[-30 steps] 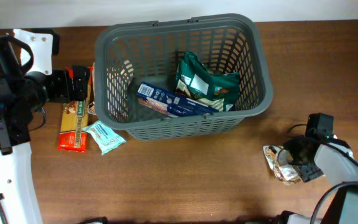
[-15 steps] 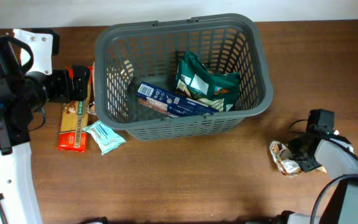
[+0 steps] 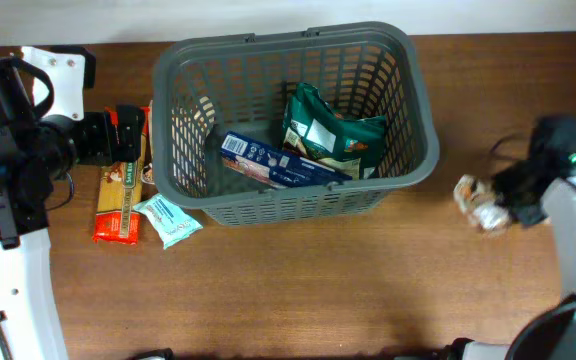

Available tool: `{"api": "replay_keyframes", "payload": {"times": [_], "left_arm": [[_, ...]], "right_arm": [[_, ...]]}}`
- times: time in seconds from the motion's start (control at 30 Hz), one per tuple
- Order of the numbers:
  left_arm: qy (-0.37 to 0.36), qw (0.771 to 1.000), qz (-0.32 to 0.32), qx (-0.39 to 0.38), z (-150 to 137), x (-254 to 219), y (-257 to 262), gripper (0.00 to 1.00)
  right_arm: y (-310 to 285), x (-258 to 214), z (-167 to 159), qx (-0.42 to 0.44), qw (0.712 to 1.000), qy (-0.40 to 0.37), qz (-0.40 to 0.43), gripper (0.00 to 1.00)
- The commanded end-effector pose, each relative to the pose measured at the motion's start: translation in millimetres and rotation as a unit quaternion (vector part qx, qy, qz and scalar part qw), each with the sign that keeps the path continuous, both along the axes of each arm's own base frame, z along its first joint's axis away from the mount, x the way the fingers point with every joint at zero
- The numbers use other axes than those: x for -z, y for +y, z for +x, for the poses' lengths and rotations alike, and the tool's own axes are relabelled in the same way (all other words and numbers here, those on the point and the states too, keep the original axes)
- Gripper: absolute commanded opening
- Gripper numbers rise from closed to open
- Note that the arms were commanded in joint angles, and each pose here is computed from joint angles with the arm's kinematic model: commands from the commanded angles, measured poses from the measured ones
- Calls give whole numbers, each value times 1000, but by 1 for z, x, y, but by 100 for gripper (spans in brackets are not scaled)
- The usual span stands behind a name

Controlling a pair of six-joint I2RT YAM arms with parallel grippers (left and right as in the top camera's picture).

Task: Pack container
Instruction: 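Grasp the clear brown-labelled pouch with the right gripper and lift, then carry the clear pouch into the basket and open the right gripper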

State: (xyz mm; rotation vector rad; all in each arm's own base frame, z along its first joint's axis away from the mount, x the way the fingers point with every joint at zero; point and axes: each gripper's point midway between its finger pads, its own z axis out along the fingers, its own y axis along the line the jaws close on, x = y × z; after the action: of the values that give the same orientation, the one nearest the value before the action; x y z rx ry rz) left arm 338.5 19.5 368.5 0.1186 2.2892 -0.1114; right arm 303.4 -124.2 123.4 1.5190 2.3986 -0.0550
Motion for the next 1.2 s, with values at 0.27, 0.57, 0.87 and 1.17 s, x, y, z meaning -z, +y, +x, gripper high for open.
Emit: {"api": "replay_keyframes", "payload": {"times": [0.27,0.57,0.87,1.17], "left_arm": [[-13,1000,-6,0,-3,-9,-1,99],[-13,1000,-6,0,-3,-9,-1,99],[-13,1000,-6,0,-3,-9,-1,99],[-13,1000,-6,0,-3,-9,-1,99]], "right_arm": [[106,-278,89,-298,893,-317,-115,31],[260,-312,95,-523,752,-376,-141,31],[376,-221,118,-663,677,-302,-110,32],[444,-152,111,-816,494,-239,-181,54]]}}
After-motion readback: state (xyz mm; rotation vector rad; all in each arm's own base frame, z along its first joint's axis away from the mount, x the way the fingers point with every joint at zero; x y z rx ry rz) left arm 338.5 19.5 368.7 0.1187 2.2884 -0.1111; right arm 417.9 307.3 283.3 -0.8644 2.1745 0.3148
